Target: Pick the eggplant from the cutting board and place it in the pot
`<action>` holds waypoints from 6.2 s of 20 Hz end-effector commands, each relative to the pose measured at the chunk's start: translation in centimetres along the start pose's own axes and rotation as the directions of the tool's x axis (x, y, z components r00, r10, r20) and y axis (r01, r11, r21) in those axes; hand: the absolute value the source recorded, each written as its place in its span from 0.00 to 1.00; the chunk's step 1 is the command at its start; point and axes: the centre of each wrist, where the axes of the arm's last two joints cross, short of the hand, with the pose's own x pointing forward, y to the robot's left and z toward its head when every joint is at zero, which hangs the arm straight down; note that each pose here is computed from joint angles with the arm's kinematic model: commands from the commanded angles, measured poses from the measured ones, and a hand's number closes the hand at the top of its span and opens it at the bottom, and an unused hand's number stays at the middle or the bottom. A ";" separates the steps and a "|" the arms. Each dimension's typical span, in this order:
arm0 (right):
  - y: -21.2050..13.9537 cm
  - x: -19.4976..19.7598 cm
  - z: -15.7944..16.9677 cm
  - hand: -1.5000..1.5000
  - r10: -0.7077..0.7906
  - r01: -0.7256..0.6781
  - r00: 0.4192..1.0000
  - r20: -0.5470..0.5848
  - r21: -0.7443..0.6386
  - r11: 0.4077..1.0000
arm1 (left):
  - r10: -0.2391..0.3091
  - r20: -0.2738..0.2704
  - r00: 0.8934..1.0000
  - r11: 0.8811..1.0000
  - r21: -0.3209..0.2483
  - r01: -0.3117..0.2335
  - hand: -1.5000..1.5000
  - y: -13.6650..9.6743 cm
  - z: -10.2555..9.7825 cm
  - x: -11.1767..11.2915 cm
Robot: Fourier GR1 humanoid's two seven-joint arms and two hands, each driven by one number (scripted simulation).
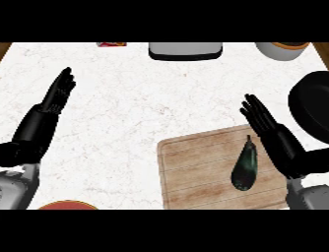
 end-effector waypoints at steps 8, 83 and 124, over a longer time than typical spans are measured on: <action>-18.1 6.4 5.7 1.00 0.365 -0.380 0.924 -0.113 -0.162 0.911 | 0.211 -0.026 0.977 0.951 0.239 -0.199 0.50 1.3 -1.2 0.1; -0.4 -5.6 -0.7 1.00 0.732 -0.658 0.680 0.051 0.482 0.578 | 0.235 -0.044 0.971 0.940 0.264 -0.216 0.50 0.3 -3.0 0.6; 1.7 18.3 -21.9 1.00 0.275 -0.808 0.310 -0.910 -0.405 -0.429 | 0.258 -0.038 0.966 0.947 0.210 -0.244 0.50 -0.3 -3.5 0.4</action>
